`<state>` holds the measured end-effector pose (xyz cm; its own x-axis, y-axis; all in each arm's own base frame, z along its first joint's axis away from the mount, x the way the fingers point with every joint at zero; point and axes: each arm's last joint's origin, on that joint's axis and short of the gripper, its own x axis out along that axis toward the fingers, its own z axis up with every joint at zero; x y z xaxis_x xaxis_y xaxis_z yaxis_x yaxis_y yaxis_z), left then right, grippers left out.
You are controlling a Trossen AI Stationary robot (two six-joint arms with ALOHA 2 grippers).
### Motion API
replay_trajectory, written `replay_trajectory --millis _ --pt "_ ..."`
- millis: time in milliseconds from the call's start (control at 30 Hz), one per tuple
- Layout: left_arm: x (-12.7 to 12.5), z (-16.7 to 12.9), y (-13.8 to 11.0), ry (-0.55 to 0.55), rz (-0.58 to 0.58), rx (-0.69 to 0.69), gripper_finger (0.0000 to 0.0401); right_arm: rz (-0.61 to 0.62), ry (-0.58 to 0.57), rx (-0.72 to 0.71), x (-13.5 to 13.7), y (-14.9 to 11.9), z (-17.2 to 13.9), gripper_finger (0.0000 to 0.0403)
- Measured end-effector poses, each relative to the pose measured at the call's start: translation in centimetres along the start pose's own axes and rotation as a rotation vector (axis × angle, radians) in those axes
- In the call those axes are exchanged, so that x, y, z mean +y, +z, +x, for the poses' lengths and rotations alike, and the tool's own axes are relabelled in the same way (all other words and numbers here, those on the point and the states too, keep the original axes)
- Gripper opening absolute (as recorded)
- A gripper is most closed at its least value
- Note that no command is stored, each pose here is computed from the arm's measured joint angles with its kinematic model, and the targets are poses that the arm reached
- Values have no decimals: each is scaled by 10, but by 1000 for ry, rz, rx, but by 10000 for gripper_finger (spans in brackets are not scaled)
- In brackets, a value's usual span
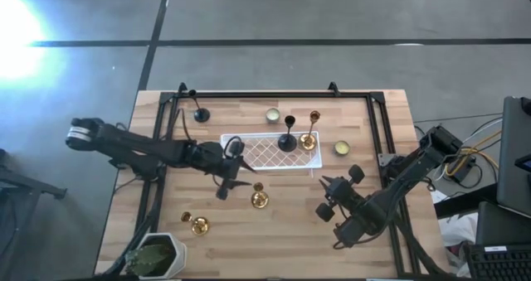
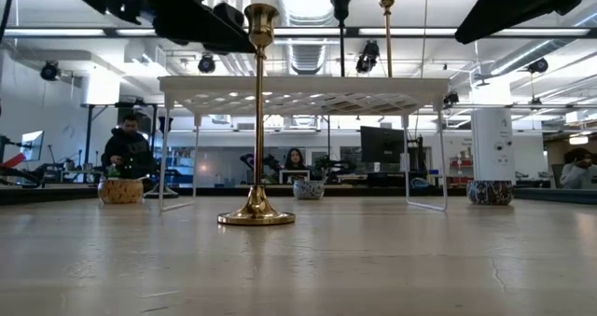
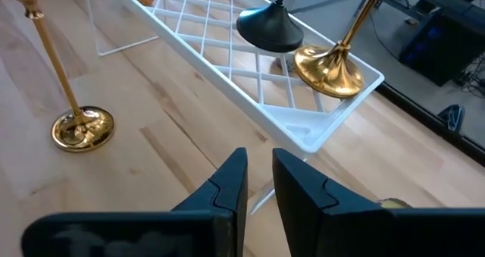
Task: Pick & Place candle stick holders
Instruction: Put the right golden candle holder on the shelf
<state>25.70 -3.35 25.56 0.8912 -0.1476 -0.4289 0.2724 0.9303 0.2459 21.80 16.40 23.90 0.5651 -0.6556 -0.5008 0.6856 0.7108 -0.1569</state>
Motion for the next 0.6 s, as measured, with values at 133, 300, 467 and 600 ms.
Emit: replay_trajectory --millis 133,300,467,600 --pt "-12 -5 11 20 29 32 204 -2 -2 0 0 -1 1 58" --pt "-30 -7 17 80 26 99 204 18 10 -2 1 -1 1 52" --pt "-39 -9 20 99 -117 87 204 20 11 -2 2 -1 1 56" --pt "-44 -9 19 90 -203 81 204 26 15 -2 2 -1 1 60"
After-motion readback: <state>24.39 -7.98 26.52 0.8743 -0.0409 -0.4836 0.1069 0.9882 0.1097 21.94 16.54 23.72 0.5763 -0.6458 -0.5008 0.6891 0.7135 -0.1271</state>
